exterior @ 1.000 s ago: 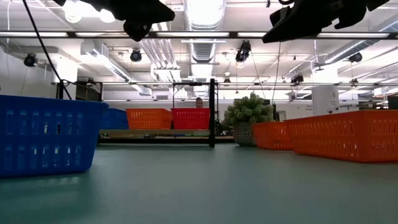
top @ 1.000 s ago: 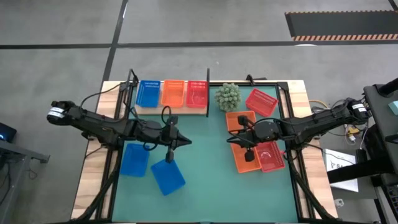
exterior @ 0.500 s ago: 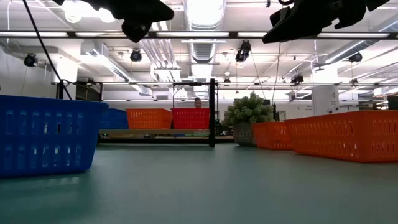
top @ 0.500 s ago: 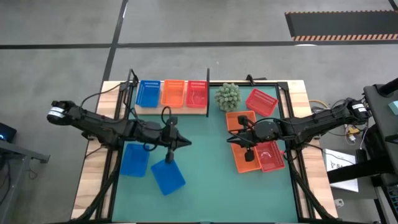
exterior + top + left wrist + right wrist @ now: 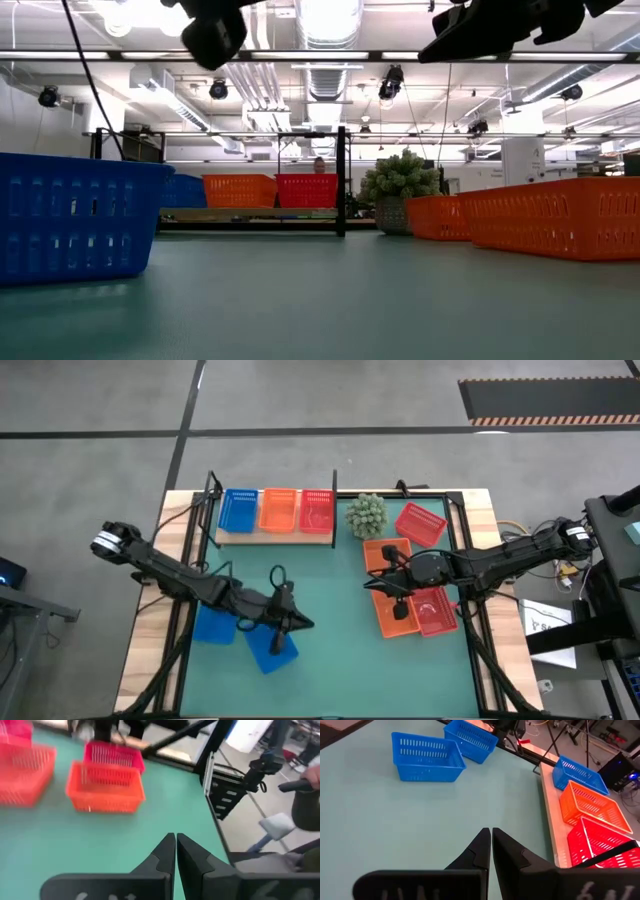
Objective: Stack baskets on shelf by color
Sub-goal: Stack the right blue bin on the blue bin on the shelf
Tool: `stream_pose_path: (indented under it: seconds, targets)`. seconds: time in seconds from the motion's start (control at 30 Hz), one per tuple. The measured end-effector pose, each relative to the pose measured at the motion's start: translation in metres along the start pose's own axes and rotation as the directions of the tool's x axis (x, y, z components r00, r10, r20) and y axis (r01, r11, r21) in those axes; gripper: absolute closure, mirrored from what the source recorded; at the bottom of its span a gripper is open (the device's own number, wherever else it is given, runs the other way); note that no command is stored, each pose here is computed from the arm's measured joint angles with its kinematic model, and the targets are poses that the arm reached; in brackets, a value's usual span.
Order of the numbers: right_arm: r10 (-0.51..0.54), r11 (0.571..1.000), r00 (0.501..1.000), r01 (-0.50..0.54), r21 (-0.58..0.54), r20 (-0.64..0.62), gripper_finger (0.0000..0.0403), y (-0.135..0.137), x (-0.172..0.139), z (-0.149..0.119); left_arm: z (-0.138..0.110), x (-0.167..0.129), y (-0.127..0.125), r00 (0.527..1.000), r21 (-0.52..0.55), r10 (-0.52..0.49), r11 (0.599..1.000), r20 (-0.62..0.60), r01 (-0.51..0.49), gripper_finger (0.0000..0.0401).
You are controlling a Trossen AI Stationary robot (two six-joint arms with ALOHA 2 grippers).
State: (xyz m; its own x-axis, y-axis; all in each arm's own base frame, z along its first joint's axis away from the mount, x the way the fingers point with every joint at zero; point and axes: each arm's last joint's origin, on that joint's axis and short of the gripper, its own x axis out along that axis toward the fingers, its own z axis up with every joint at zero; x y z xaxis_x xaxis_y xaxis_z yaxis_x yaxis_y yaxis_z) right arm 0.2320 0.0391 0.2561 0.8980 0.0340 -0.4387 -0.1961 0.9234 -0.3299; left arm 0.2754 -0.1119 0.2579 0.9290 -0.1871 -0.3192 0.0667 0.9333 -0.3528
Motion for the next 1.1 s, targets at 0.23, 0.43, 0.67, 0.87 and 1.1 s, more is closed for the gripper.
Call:
stream_pose_path:
  seconds: [0.23, 0.43, 0.67, 0.87, 1.1]
  targets:
    - [-0.004, 0.999, 1.000, 0.004, -0.040, 0.011, 0.0392, 0.000, 0.000, 0.001, -0.018, 0.013, -0.035, 0.944, -0.240, 0.068, 0.959, -0.322, -0.151, 0.0401]
    - [-0.006, 0.995, 1.000, 0.008, -0.099, 0.020, 0.0392, -0.001, 0.000, 0.002, -0.021, 0.011, -0.070, 0.759, -0.298, 0.119, 0.872, -0.641, -0.388, 0.0401]
    - [-0.008, 0.990, 1.000, 0.011, -0.142, 0.024, 0.0392, -0.001, 0.000, 0.002, -0.032, 0.023, -0.092, 0.724, -0.317, 0.082, 0.861, -0.685, -0.397, 0.0401]
    - [-0.004, 0.990, 1.000, 0.006, -0.144, 0.012, 0.0392, 0.000, 0.000, 0.001, -0.042, 0.034, -0.095, 0.724, -0.407, -0.045, 0.850, -0.688, -0.334, 0.0362]
    - [0.020, 0.989, 1.000, -0.018, -0.150, 0.011, 0.0392, 0.000, 0.000, 0.001, -0.043, 0.033, -0.093, 0.721, -0.369, -0.011, 0.865, -0.693, -0.341, 0.0263]
